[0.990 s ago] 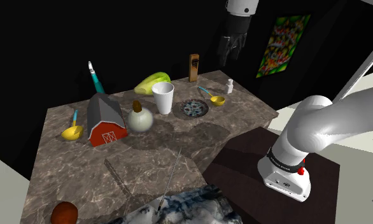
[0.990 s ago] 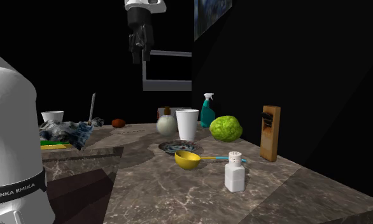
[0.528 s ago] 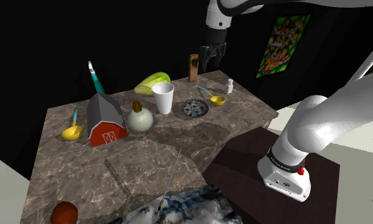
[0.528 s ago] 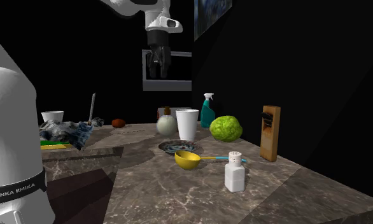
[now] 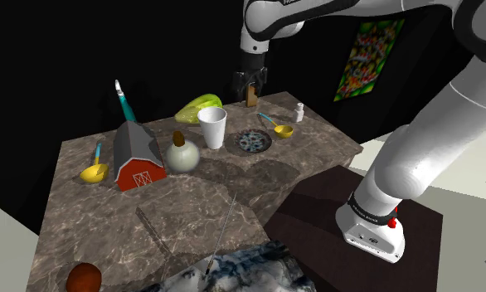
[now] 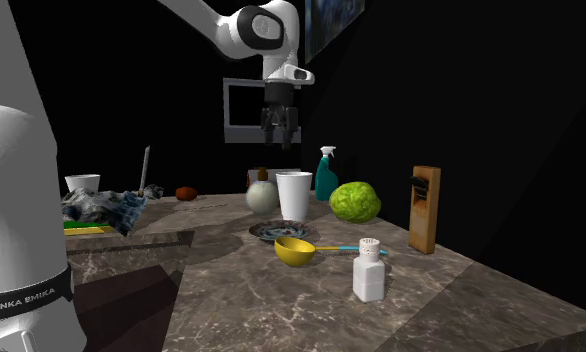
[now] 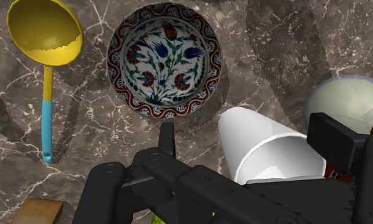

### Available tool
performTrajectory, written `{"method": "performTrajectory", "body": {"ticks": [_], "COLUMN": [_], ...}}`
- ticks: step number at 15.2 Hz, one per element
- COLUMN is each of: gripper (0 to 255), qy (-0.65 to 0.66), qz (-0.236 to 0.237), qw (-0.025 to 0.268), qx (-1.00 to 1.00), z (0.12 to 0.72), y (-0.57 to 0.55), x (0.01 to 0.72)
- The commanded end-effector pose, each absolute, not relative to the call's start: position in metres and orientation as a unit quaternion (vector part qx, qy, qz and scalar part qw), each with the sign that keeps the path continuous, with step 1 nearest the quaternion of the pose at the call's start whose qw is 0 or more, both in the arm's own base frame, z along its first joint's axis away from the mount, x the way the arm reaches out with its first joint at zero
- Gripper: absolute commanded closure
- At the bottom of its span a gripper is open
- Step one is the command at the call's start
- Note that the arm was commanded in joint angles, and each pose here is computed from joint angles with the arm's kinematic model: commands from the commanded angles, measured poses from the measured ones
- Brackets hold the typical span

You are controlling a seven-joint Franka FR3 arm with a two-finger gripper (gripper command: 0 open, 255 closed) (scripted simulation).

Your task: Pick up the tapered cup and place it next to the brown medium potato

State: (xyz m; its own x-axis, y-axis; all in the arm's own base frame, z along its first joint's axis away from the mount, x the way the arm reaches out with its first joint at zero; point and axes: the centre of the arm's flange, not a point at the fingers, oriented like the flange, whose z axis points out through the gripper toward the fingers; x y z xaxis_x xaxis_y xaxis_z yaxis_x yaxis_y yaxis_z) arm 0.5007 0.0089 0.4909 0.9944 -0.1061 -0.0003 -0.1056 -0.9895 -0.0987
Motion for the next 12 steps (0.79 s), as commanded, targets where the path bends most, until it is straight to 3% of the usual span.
{"method": "performTrajectory", "body": {"ticks": [1, 12], "gripper": [0, 0], "qy": [0.057, 0.072], "qz": [-0.001, 0.006], "qw": [0.054, 0.073], "qx": [-0.997, -0.995], "z": [0.477, 0.403], "y": [0.012, 0.020], "x": [0.522, 0.615]}}
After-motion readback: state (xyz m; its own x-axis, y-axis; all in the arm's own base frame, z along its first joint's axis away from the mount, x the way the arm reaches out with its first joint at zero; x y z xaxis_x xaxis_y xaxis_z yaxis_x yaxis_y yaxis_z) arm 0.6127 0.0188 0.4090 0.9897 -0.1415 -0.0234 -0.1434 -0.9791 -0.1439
